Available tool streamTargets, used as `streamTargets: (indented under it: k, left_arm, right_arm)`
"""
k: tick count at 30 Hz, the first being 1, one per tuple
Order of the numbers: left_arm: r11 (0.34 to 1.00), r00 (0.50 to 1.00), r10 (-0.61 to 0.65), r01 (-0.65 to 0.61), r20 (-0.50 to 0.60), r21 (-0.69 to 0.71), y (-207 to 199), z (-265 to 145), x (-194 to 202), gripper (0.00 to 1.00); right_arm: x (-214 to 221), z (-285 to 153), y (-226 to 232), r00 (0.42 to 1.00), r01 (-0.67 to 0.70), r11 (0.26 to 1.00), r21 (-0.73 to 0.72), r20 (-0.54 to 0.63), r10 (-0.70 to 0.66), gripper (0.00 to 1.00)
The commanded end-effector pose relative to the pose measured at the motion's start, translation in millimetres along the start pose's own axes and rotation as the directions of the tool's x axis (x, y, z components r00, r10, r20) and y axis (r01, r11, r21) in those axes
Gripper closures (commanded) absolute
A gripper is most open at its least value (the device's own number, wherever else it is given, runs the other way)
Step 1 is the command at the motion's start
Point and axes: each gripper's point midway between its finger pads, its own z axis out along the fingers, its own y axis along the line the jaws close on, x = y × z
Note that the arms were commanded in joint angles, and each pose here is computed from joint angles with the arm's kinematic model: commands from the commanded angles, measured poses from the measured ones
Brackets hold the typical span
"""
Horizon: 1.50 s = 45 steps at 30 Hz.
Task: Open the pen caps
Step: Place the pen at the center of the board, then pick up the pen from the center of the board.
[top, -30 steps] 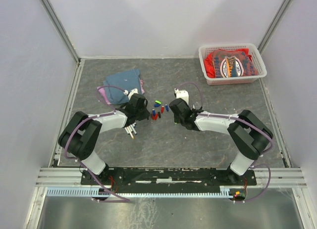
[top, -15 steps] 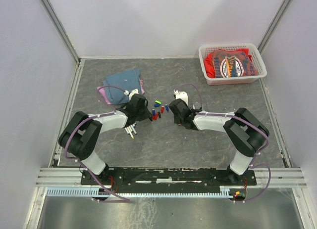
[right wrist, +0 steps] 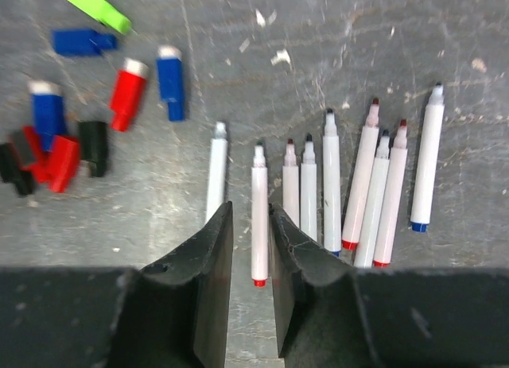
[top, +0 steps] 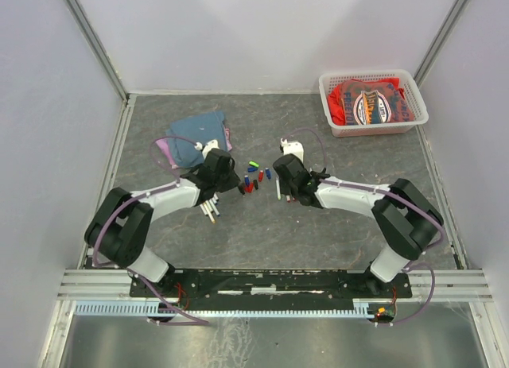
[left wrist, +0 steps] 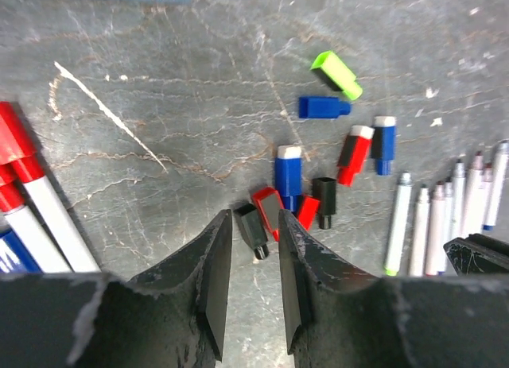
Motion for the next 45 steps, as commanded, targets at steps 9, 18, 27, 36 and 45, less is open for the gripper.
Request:
streamTargets:
  k: [9, 18, 27, 36, 45]
  left_arm:
    - [0.989, 0.943, -0.106, 0.133, 0.317, -0.063, 30, -72, -67, 0.52]
    - [0.953, 0.922, -0.223, 0.274, 0.315, -0.128, 90, -72, -68, 0.49]
    - [0.921, 0.899, -0.293, 0.357, 0.325, -0.158, 112, -65, -66, 0.51]
    - [0.908, 0.896, -0.317, 0.382, 0.313, -0.174, 122, -54, -66, 0.54]
    - [0.904, 0.904, -0.317, 0.379, 0.287, -0.196, 127, -45, -65, 0.55]
  right_arm:
    - [-77, -45, 91, 0.987, 0.067, 0.975, -0.212, 0.155, -0.035, 0.63]
    - [-67, -27, 178, 0.990, 0.116, 0.910, -0.399, 0.118, -0.075, 0.58]
    - [-61, -13, 234, 0.991, 0.135, 0.865, -0.483, 0.085, -0.108, 0.58]
    - [-48, 14, 251, 0.989, 0.147, 0.876, -0.460, 0.041, -0.144, 0.58]
    - [-34, 28, 252, 0.984, 0.162, 0.884, -0.438, 0.008, -0.176, 0.58]
